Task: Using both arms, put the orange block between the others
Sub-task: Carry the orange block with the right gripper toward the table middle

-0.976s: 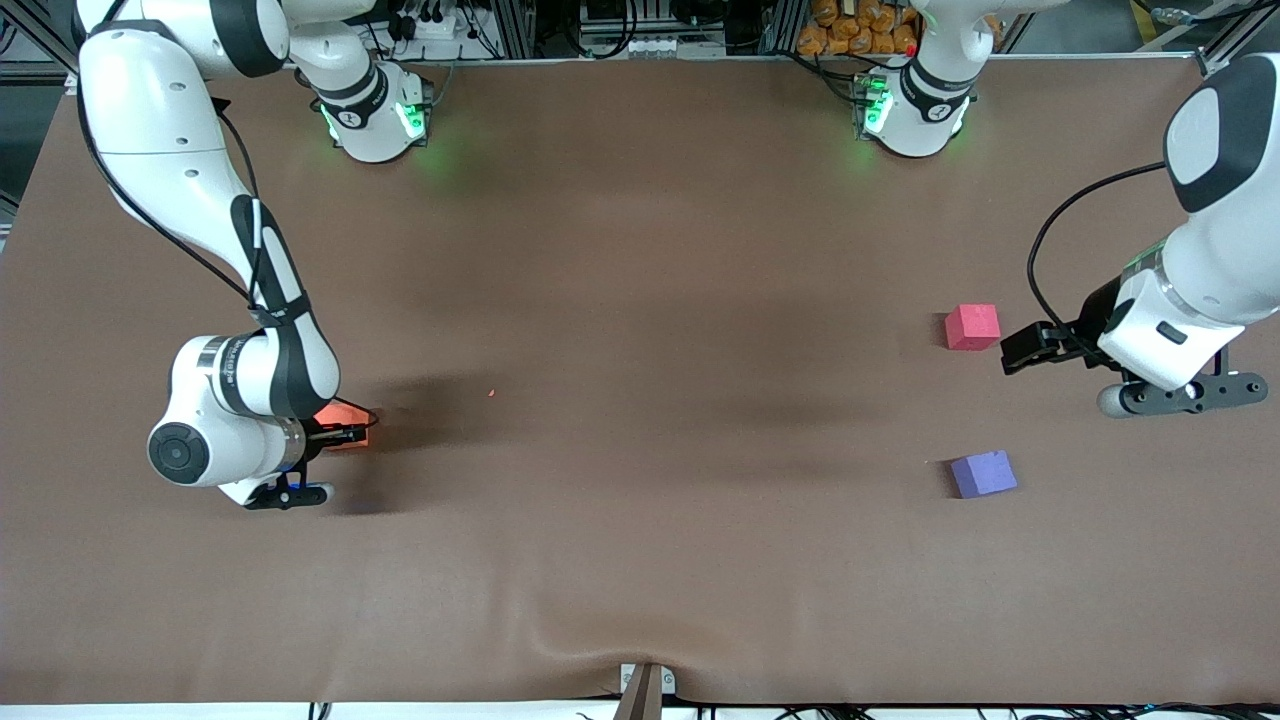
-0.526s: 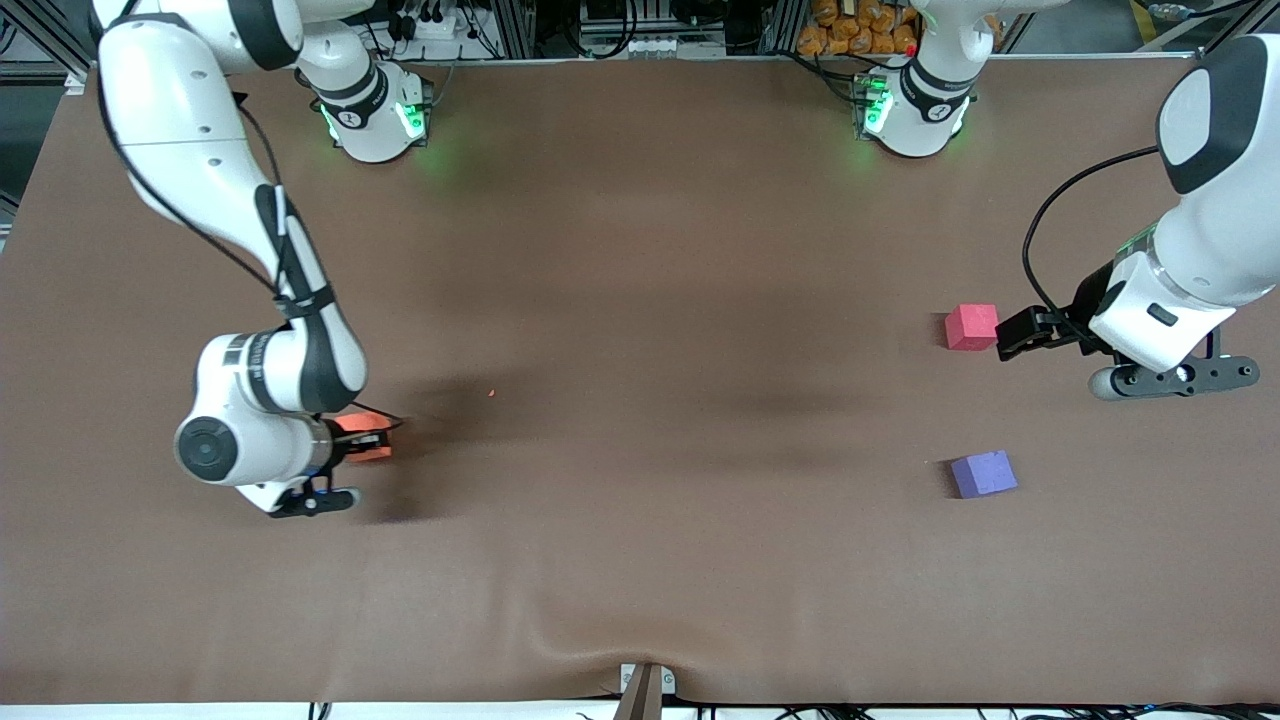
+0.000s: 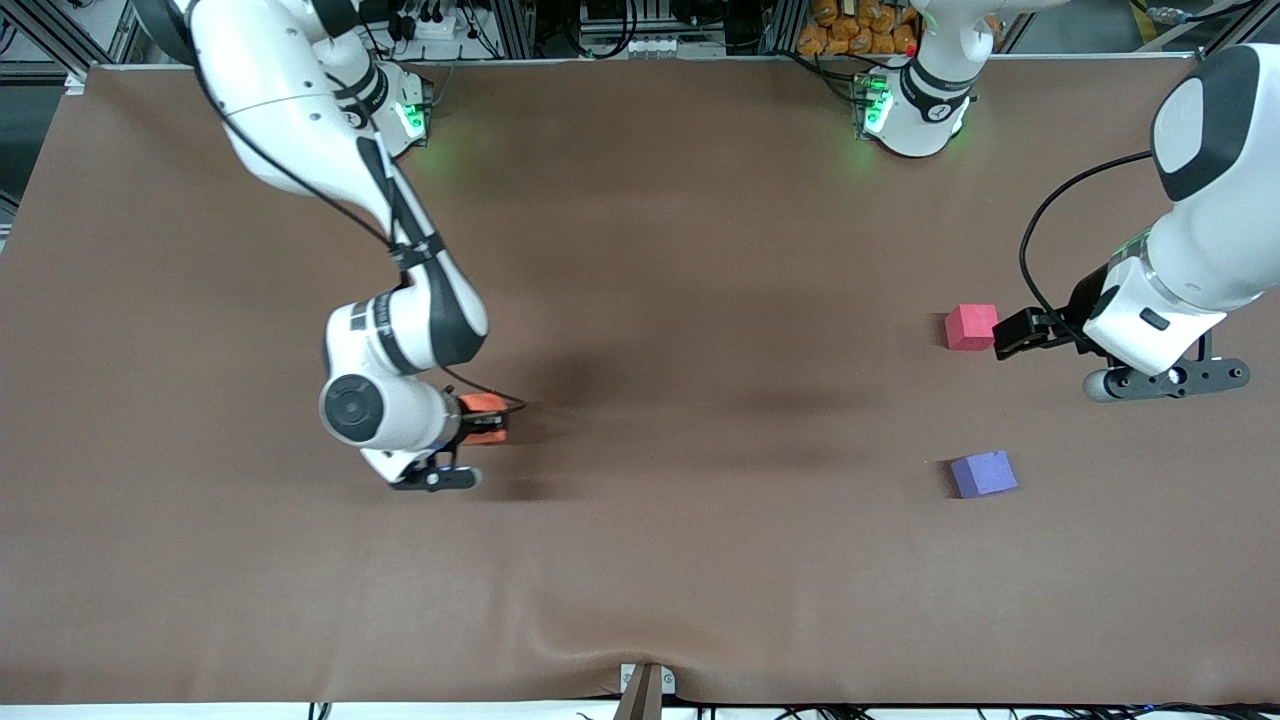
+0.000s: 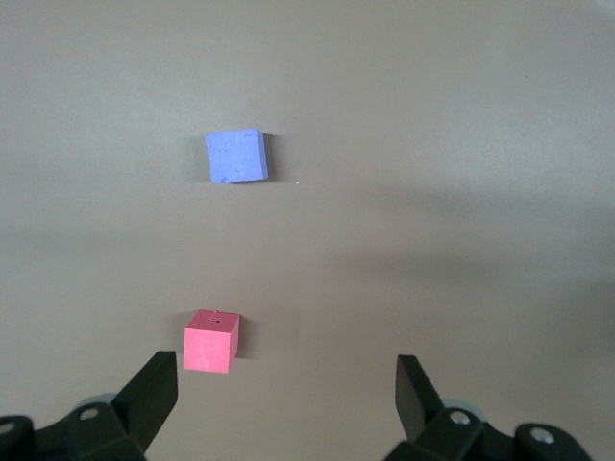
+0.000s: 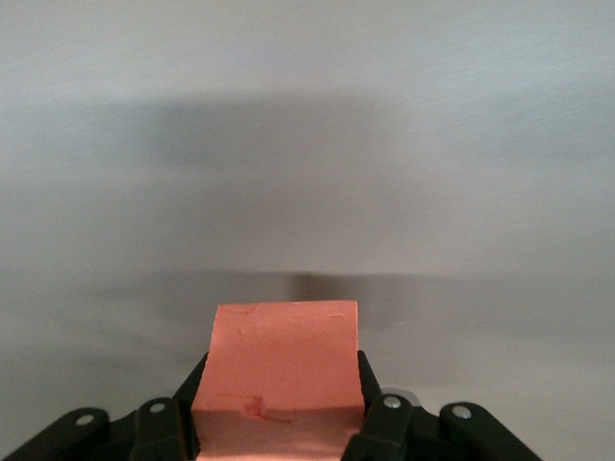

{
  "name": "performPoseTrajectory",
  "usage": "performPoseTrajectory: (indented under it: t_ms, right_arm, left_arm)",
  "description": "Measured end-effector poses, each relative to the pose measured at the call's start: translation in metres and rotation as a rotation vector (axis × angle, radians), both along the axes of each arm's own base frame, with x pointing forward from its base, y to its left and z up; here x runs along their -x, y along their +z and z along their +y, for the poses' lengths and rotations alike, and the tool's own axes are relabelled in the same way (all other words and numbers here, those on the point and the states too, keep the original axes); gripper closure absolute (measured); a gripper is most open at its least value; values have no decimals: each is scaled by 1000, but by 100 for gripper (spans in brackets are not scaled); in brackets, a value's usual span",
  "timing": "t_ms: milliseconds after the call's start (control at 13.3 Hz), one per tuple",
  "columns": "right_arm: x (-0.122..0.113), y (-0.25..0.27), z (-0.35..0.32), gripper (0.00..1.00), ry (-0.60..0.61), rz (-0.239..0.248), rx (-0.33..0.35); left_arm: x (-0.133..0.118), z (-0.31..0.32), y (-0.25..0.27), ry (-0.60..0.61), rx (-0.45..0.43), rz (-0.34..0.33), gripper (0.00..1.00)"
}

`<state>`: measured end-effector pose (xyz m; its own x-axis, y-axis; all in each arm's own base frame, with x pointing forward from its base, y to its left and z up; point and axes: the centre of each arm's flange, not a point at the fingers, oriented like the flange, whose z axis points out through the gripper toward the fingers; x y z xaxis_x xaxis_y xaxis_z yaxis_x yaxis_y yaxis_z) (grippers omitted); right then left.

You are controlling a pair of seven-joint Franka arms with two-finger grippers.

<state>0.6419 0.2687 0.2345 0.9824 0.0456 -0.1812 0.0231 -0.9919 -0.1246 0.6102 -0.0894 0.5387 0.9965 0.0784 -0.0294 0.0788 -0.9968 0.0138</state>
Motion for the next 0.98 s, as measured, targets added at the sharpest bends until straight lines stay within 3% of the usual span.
performPoseTrajectory:
  t_ms: [150,451,751,976]
  right_arm:
    - [17,0,38,42,36,4,-6]
    - [51,0,114,42,-59,-35,5]
    - [78,-21,150,42,-107,40,-57]
    - [94,-39,170,42,-89,57,-57]
  left_arm:
    - [0,0,-2,1,-1,4,0]
    - [0,0,-11,0,-2,21,0]
    - [-2,0,-19,0,-2,35,0]
    - [-3,-1,-22,-2,-2,39,0]
